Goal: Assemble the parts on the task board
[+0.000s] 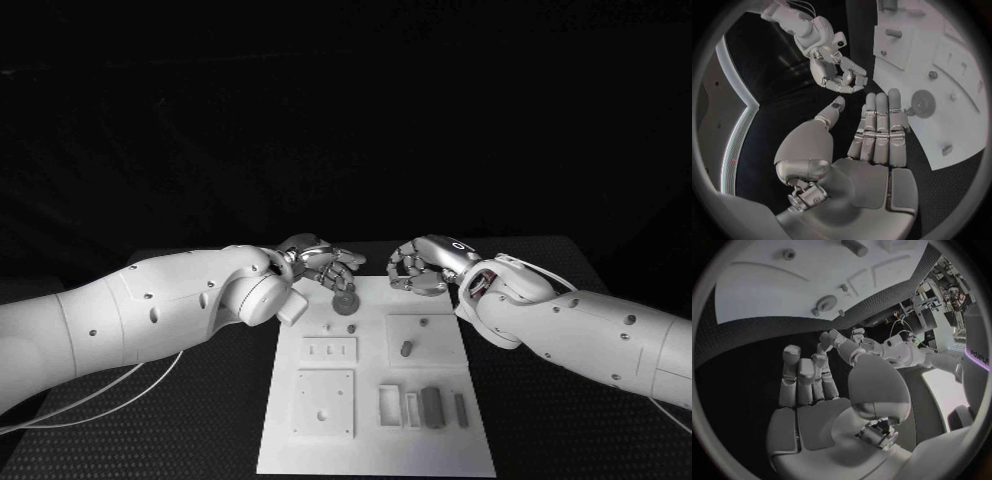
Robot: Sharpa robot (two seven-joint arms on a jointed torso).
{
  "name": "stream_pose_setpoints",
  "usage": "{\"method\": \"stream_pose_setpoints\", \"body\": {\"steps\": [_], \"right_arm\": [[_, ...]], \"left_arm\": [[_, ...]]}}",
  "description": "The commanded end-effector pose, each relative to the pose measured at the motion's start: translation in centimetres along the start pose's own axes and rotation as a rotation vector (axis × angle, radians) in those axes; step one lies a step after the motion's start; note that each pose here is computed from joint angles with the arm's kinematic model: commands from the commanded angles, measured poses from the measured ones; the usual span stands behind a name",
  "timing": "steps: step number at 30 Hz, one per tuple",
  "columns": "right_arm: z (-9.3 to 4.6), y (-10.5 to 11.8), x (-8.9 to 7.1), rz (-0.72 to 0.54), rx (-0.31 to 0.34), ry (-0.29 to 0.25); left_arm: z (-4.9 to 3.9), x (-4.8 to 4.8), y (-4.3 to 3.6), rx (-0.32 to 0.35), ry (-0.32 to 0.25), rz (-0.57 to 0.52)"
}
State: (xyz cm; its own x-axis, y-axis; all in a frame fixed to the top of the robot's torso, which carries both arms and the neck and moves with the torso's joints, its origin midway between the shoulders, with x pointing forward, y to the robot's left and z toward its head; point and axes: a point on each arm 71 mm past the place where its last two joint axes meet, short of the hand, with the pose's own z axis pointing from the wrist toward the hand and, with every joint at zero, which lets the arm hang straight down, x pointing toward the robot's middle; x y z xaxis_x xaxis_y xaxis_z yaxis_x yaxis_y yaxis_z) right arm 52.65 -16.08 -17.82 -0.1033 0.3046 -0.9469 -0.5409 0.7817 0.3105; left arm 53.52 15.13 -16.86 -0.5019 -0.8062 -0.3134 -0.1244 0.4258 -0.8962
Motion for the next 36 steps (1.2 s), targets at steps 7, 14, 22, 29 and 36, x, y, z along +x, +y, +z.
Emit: {"method": "stream_pose_setpoints", "body": {"steps": [7, 14, 22, 29, 36], "right_arm": [[0.9, 2.9, 1.0, -0.033, -0.007, 0.032], [1.1, 4.1, 1.2, -0.032, -0.028, 0.034], [1.3, 4.5, 1.3, -0.034, -0.033, 0.035], [1.4, 4.6, 1.5, -0.054, -0.032, 0.057], [1.2, 4.3, 1.4, -0.064, -0.022, 0.052]], "left_arm": [[0.82, 1.65, 0.34, -0.095, 0.011, 0.032], [0.83, 2.33, 0.60, -0.108, 0.037, 0.050], [0.73, 2.73, 0.59, -0.110, 0.059, 0.070], [0.67, 2.76, 0.49, -0.099, 0.046, 0.081], [0.58, 2.14, 0.78, -0.113, 0.016, 0.092]]}}
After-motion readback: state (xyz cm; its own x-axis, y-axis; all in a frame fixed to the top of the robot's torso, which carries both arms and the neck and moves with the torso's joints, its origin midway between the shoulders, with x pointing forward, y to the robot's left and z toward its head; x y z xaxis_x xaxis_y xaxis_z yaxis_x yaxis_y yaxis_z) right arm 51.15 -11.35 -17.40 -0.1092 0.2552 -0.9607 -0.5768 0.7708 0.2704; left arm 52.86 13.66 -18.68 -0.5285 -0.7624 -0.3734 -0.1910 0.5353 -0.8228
